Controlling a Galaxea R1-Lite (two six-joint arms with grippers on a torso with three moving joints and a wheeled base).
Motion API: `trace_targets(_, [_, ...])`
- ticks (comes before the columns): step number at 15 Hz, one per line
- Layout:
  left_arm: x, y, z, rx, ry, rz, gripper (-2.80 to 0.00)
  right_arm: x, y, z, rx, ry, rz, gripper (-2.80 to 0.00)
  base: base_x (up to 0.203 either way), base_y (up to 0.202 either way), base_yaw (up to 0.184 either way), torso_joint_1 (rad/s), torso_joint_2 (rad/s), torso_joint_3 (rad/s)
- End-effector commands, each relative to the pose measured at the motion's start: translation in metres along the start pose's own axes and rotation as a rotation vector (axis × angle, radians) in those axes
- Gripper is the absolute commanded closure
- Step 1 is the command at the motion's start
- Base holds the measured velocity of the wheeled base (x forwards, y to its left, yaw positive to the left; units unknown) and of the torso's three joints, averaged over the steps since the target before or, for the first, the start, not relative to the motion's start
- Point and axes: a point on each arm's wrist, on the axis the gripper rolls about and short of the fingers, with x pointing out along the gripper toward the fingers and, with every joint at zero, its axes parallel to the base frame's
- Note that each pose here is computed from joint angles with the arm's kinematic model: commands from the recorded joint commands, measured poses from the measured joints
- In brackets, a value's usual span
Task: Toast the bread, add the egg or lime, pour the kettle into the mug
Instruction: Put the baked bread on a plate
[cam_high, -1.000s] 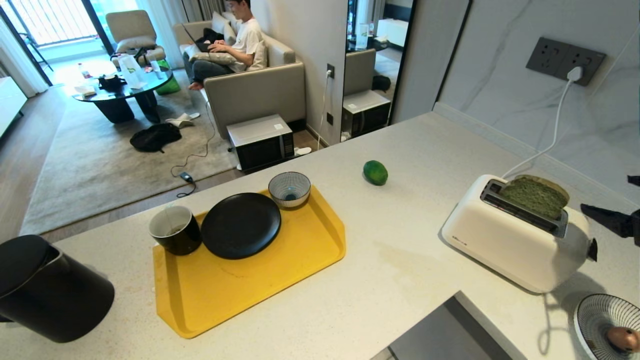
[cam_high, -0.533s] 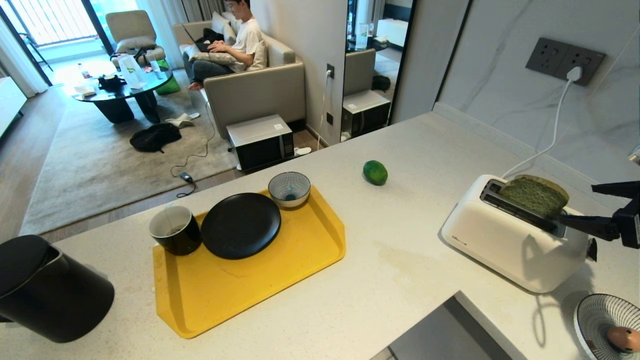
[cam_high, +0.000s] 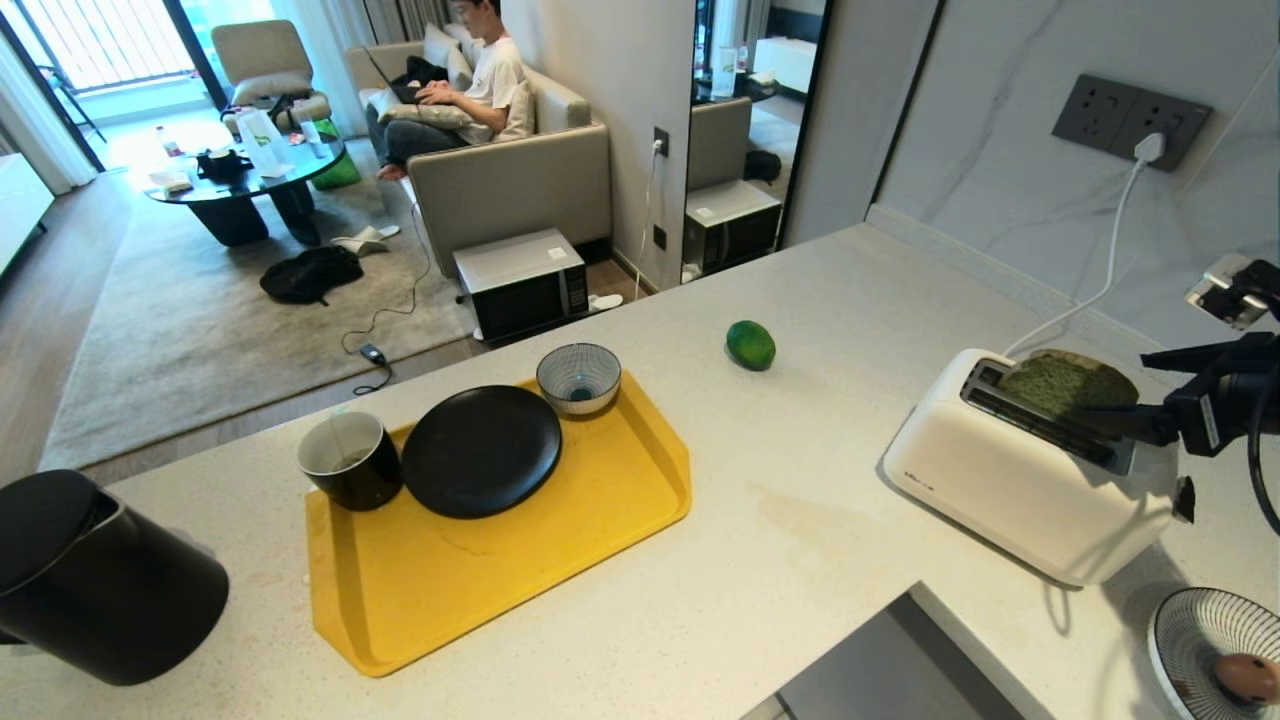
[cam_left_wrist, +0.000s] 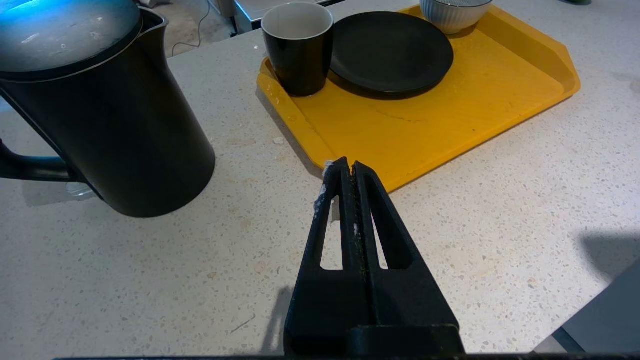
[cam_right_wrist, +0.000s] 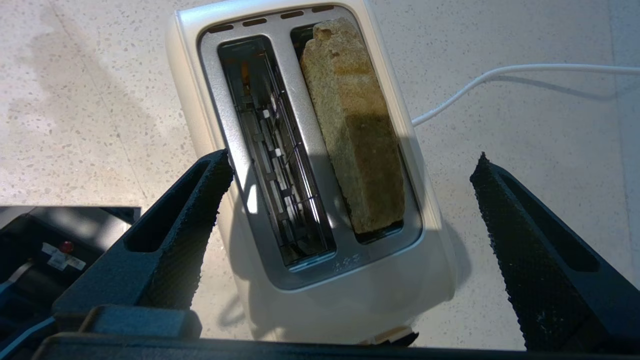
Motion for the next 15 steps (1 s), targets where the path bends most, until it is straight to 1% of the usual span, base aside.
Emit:
trace_targets(1, [0.0, 0.0, 0.0, 0.0, 0.001, 0.0, 0.0, 0.013, -0.003, -0.003, 0.002, 0.015, 0.017, -2.8, 0.0, 0.0, 0.0, 0.0, 0.0, 0.0])
trace_targets(6, [0.0, 0.0, 0.0, 0.0, 0.001, 0.0, 0.0, 0.025, -0.009, -0.006, 0.011, 0.034, 0.015, -2.8, 0.0, 0.0, 0.0, 0.0, 0.0, 0.0])
trace_targets(9, [0.0, 0.0, 0.0, 0.0, 0.001, 0.0, 0.0, 0.028, -0.012, -0.005, 0.008, 0.031, 0.012, -2.8, 0.0, 0.0, 0.0, 0.0, 0.0, 0.0])
trace_targets(10, [0.0, 0.0, 0.0, 0.0, 0.001, 0.0, 0.0, 0.029, -0.012, -0.005, 0.008, 0.034, 0.012, 0.0, 0.0, 0.0, 0.0, 0.0, 0.0, 0.0])
trace_targets(15, [0.0, 0.0, 0.0, 0.0, 0.001, 0.0, 0.0, 0.025, -0.011, -0.004, 0.001, 0.026, 0.011, 0.0, 0.0, 0.0, 0.0, 0.0, 0.0, 0.0])
